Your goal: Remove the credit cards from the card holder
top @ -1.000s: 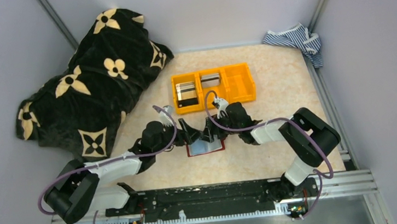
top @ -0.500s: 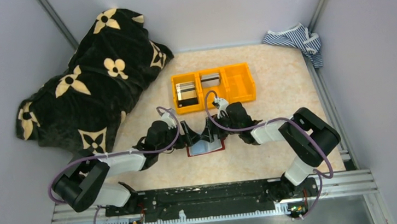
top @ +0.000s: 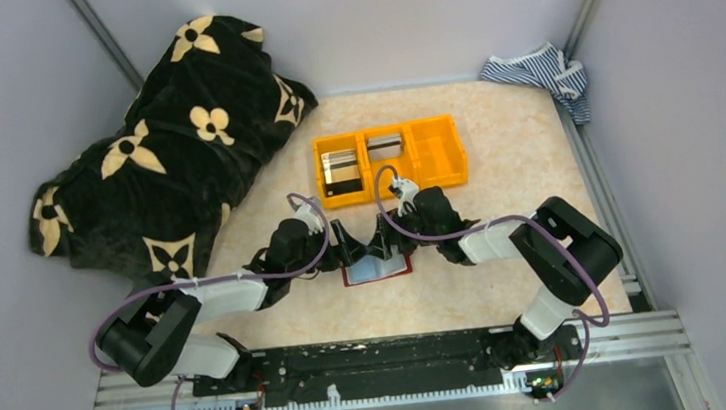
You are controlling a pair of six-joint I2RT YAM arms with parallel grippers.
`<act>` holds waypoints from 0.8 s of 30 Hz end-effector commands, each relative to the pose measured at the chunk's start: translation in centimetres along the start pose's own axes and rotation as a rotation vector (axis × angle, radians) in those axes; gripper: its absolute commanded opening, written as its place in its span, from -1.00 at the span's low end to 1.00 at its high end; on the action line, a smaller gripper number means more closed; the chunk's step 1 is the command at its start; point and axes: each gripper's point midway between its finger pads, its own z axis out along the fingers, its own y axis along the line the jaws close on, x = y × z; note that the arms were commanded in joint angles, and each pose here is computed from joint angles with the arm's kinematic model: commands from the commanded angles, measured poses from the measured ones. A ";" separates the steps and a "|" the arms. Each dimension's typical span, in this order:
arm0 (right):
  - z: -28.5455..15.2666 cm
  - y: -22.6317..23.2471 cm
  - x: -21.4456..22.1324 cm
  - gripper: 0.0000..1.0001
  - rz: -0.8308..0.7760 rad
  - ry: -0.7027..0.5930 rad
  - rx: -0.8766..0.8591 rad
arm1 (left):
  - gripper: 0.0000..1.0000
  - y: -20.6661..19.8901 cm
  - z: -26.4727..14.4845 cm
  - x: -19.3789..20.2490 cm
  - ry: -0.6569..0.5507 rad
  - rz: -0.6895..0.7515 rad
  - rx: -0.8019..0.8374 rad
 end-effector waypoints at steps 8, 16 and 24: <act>-0.3 -2.1 3.9 0.59 0.033 0.114 0.080 | 0.72 0.3 -0.1 0.2 0.023 0.020 -0.026; -0.2 -2.1 3.9 0.59 0.035 0.115 0.078 | 0.72 0.9 -0.1 0.7 0.033 0.018 -0.038; -0.2 -2.1 3.9 0.58 0.037 0.114 0.079 | 0.71 0.2 0.2 1.1 0.052 0.000 0.005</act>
